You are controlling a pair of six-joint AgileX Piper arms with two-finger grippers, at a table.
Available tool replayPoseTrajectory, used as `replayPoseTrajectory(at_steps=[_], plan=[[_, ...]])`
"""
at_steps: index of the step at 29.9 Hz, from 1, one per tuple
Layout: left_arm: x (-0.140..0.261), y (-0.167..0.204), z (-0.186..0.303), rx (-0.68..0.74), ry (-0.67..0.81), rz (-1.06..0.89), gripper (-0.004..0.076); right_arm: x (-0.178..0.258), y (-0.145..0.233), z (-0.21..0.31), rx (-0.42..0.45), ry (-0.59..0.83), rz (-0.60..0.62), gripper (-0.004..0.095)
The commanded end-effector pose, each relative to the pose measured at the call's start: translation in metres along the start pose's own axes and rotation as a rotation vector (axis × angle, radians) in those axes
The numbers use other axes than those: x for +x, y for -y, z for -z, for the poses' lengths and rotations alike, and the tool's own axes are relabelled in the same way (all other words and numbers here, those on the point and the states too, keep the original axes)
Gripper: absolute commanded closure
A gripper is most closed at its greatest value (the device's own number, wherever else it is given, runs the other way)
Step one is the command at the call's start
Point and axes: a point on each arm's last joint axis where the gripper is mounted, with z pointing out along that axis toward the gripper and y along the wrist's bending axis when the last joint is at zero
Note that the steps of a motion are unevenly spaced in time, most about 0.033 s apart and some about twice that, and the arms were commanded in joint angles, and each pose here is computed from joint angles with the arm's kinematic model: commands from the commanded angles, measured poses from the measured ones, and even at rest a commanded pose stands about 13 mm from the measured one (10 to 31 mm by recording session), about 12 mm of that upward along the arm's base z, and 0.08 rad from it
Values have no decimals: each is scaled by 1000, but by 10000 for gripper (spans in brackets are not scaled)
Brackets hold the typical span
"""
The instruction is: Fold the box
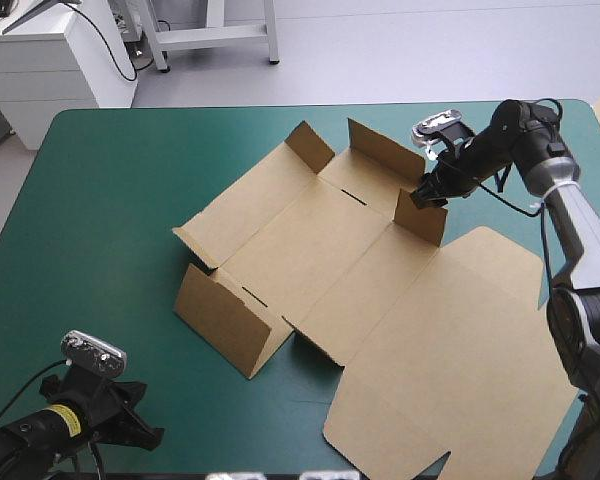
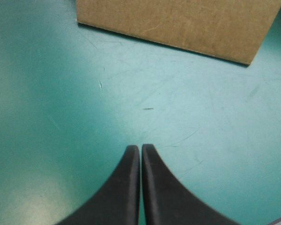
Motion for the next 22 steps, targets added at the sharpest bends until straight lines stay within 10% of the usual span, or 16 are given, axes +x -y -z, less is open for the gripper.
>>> replayPoseTrajectory(at_steps=[1, 12, 19, 22], plan=[[-13, 1, 7, 3, 83, -6, 731, -14, -4, 16, 21, 71, 25, 382], [-13, 1, 7, 3, 83, -6, 731, -6, 4, -20, -50, -46, -1, 484], [-13, 1, 7, 3, 83, -6, 731, -4, 6, -28, -63, -67, 8, 905], [-13, 1, 7, 3, 83, -6, 731, -6, 3, -27, -64, -61, 56, 929]])
